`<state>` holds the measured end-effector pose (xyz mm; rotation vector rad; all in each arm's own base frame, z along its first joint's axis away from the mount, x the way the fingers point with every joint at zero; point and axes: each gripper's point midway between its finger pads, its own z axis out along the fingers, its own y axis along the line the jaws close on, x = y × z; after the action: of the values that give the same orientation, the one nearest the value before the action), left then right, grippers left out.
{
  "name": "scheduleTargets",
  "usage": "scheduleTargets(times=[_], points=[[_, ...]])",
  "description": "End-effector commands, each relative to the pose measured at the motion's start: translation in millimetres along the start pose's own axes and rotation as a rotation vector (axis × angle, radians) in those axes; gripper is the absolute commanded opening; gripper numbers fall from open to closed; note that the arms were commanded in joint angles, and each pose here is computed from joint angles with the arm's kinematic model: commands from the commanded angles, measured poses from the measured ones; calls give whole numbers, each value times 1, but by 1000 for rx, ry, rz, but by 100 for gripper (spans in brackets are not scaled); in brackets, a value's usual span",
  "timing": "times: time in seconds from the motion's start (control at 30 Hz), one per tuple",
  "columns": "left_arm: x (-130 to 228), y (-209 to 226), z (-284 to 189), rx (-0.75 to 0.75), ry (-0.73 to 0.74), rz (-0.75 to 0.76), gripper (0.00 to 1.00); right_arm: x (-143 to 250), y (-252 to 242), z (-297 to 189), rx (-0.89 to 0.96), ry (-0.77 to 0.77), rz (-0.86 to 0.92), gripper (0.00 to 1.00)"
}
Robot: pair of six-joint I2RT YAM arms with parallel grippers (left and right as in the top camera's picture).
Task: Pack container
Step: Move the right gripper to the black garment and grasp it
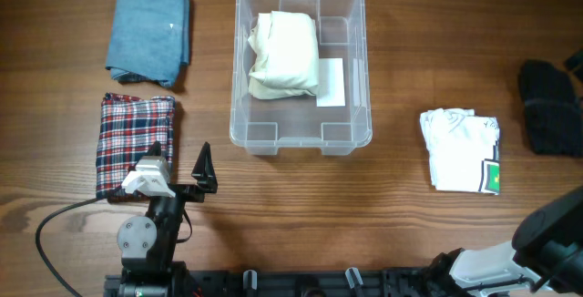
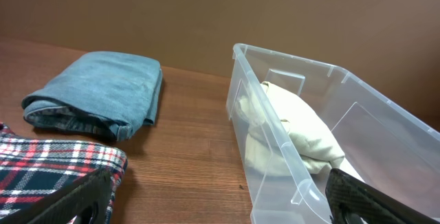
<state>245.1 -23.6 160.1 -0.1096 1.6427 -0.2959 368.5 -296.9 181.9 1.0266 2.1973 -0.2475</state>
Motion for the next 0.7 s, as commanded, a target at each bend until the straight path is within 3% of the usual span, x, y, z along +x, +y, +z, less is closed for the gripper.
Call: scheduleTargets(times=[0.0, 0.27, 0.5, 0.67], points=[[2, 3, 0, -12, 0, -3, 100, 15, -18, 31, 71, 45, -247, 100], [2, 3, 0, -12, 0, -3, 100, 67, -48, 88, 77, 231, -287, 100], [2, 3, 0, -12, 0, -3, 100, 115, -29, 113, -103, 369, -382, 100], [2, 3, 0, -12, 0, -3, 100, 128, 7, 109, -313, 389, -333, 100]])
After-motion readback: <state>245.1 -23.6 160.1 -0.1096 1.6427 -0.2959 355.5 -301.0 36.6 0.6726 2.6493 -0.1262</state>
